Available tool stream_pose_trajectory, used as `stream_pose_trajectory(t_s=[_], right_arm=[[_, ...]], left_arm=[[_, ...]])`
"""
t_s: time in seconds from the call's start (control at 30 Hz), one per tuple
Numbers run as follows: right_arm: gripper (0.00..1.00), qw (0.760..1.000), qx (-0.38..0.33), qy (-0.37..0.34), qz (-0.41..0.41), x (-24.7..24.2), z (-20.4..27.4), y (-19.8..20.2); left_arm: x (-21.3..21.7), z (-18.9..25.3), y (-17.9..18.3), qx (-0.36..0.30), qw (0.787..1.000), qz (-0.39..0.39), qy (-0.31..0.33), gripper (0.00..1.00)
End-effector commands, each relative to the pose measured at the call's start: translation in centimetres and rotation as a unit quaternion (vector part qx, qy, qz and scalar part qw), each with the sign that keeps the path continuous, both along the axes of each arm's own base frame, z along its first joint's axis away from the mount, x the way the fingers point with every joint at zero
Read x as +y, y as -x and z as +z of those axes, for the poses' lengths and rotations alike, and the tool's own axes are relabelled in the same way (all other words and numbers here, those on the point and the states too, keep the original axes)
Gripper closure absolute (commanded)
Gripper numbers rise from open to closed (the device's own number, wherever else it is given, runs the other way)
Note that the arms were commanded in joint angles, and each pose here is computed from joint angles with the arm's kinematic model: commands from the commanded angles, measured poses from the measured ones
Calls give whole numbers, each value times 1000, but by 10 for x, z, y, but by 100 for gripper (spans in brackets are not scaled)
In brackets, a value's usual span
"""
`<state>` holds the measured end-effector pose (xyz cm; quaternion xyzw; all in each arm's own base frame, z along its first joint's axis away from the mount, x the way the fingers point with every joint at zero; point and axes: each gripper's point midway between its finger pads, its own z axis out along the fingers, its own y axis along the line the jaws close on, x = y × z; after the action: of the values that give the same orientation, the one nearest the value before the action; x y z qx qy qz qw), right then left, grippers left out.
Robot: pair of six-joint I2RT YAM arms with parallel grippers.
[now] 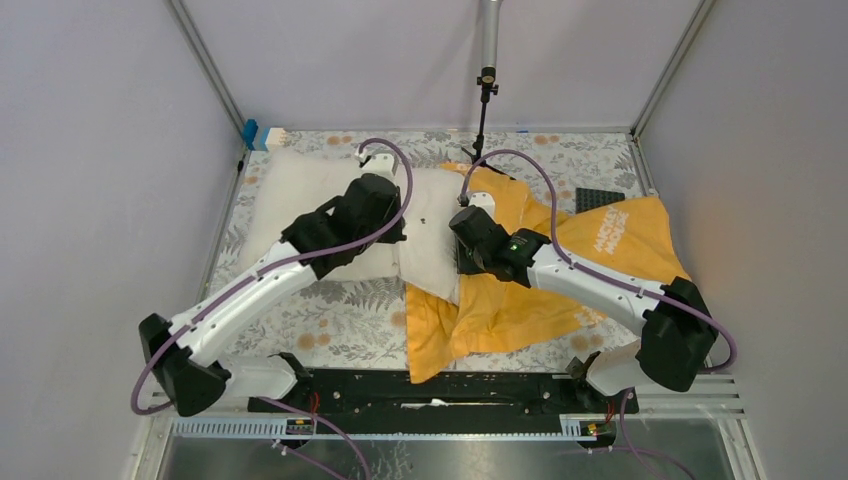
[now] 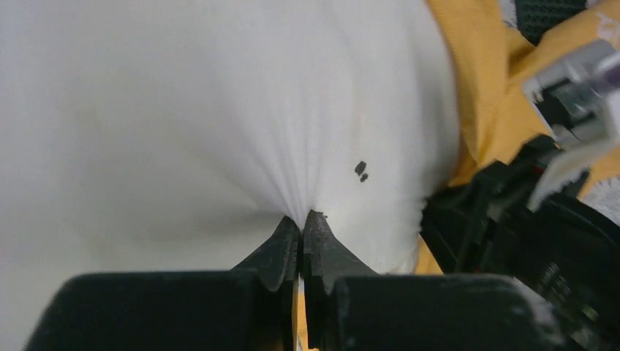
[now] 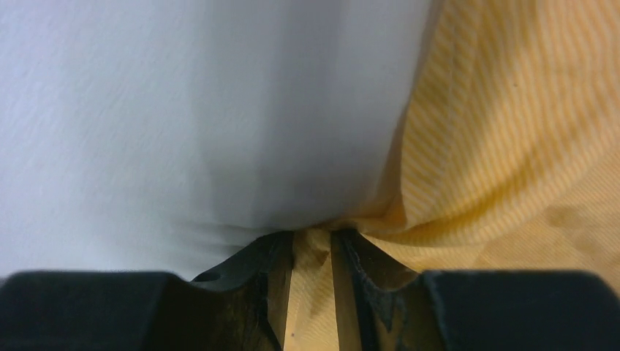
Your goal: Put the pillow into the pillowcase
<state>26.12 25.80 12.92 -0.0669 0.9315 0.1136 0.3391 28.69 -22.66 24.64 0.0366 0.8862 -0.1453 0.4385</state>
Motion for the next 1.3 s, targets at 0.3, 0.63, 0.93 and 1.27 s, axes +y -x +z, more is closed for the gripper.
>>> stream_pose_trajectory(t_s=[0.3,0.63,0.93,1.27], right_arm=[[52,999,-21,-27,-14,-6,20,2],[52,1000,-23,1,-1,-18,15,24],[60,992,-44,101,-65,-55,12,25],[100,995,-68,67,-19,-28,54,37]], left_arm=[[5,-65,13,64,992,23,103,100],[22,-104,14,93,987,45,126,100],[24,-106,13,92,986,47,130,100],[22,-103,8,87,985,41,145,100]])
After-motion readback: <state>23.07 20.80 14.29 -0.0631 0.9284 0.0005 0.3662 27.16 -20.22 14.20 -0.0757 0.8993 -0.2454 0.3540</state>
